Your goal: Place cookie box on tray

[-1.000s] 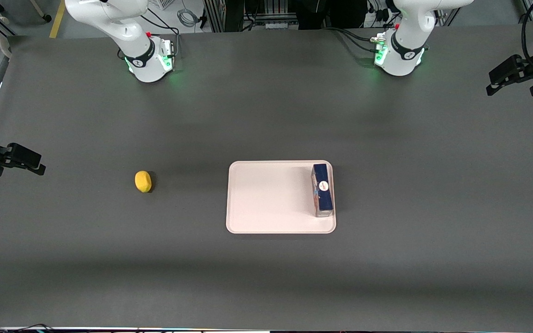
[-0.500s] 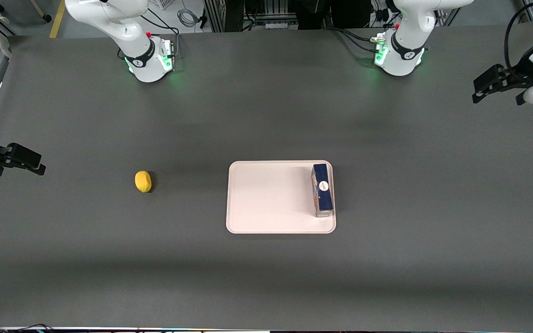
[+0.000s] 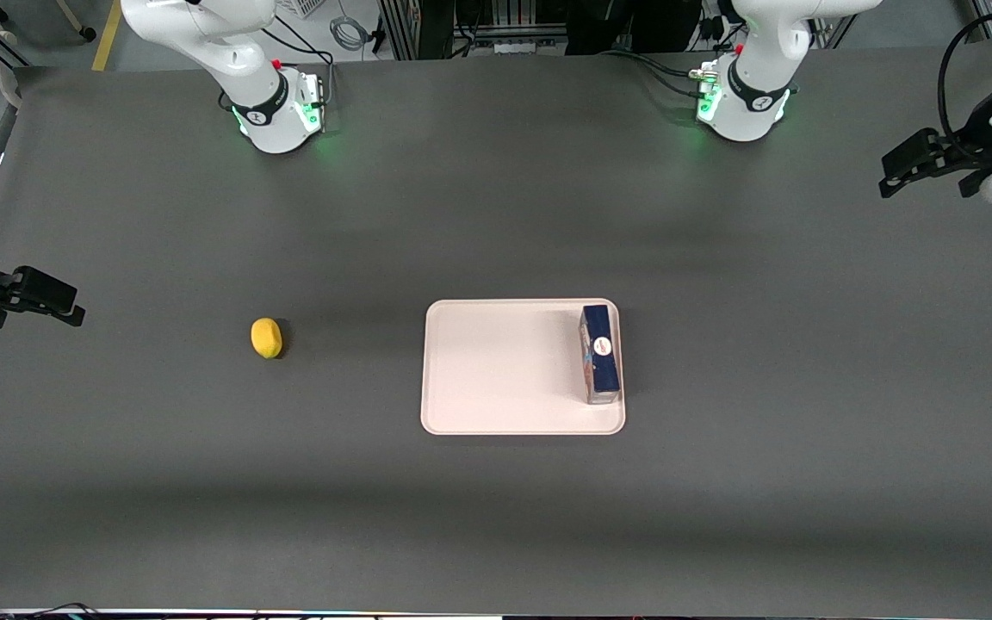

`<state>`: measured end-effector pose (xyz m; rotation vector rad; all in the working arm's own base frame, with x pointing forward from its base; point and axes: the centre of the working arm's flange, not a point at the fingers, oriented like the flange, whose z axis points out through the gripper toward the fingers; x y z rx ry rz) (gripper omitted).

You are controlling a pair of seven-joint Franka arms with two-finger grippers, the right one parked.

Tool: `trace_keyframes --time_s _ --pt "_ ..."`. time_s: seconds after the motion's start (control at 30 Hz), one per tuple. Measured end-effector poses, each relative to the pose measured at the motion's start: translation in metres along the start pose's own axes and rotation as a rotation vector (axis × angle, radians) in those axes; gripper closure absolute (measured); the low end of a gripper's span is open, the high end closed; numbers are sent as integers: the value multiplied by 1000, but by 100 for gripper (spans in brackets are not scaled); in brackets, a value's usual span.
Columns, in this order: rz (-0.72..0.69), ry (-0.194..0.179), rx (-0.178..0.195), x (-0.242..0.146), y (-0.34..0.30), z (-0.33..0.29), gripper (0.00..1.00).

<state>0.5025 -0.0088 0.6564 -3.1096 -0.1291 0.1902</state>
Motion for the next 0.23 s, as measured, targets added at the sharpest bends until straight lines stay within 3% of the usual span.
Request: trace_keyframes --time_s 0.23 --pt "4 35 -9 -16 -1 0 0"
